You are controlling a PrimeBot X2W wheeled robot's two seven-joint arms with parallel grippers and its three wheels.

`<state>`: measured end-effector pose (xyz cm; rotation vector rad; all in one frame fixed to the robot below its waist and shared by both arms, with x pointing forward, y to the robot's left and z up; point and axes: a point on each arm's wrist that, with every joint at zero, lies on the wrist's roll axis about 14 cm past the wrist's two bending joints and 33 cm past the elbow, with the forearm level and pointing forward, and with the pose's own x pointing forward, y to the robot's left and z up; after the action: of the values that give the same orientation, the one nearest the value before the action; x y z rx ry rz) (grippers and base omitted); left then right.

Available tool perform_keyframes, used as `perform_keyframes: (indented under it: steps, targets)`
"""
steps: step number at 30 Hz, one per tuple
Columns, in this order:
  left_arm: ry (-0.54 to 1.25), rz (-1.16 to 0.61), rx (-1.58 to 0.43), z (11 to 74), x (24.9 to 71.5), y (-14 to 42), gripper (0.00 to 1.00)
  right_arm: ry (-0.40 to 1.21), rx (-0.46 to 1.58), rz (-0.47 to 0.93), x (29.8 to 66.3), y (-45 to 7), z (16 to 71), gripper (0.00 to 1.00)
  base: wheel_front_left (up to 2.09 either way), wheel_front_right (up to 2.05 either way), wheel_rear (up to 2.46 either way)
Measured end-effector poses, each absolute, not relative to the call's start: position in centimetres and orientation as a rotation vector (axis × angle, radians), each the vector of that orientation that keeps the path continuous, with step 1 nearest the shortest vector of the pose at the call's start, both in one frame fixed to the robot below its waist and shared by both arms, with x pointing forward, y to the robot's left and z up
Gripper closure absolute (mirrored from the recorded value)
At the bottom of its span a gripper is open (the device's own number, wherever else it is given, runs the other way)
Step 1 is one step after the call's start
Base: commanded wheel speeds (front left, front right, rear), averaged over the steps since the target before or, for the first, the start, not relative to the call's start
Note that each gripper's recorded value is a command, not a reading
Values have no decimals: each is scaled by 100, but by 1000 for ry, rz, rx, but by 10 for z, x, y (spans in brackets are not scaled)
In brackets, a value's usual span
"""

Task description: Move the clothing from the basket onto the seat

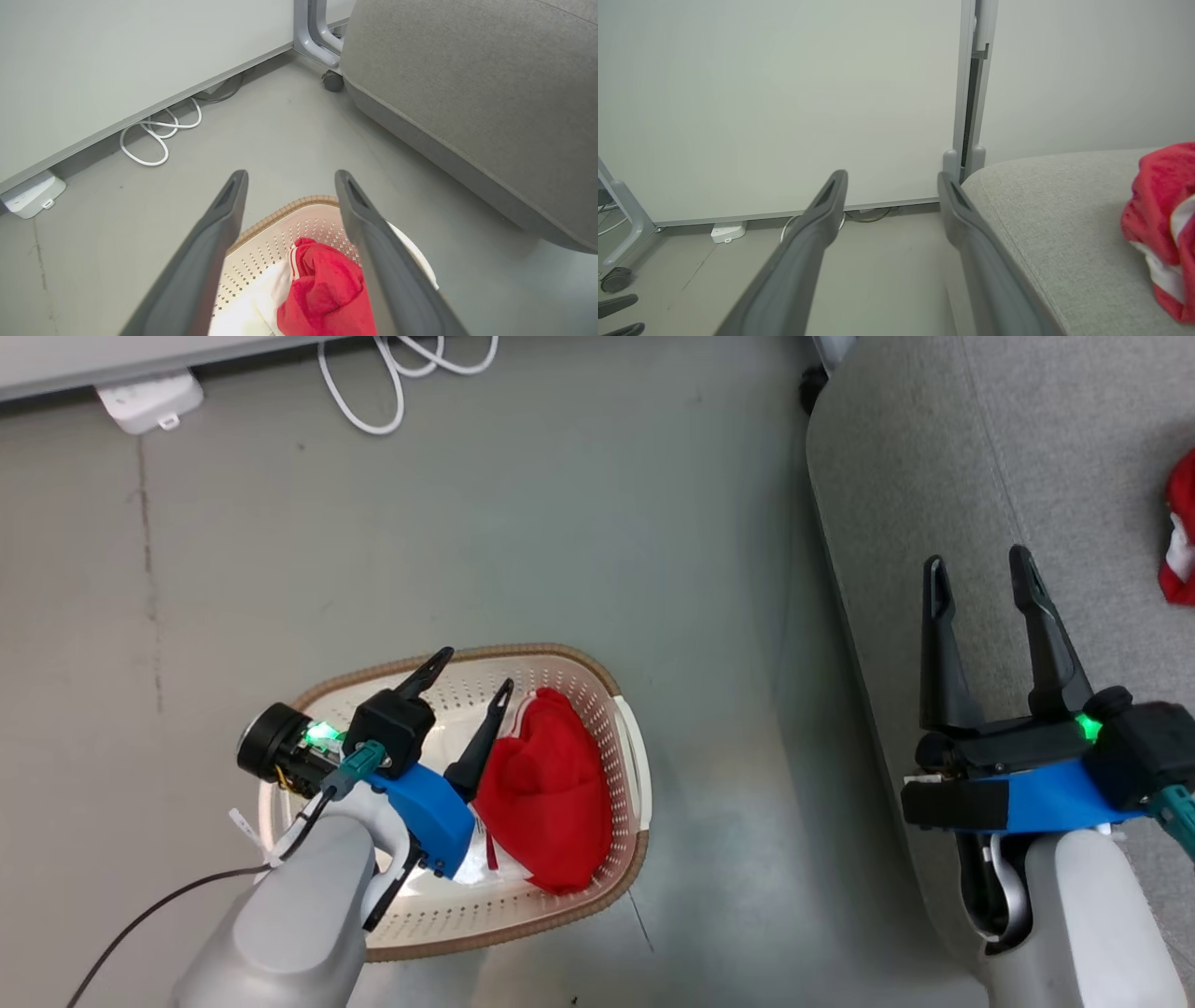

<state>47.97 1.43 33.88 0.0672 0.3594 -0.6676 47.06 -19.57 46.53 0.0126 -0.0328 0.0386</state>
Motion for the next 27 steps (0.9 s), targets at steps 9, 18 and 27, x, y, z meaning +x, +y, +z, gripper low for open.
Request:
perform_keyframes:
  steps: [9,18,27]
  targets:
    - [537,-756,131,262,480,7,0,24,-10,25,491,-204,431,0,0,0,0]
    - [715,-820,203,190,463,13,0,80,-22,40,509,-203,393,0,0,0,0]
    - [855,-884,266,131,447,18,0,137,-29,47,519,-203,354,0,0,0,0]
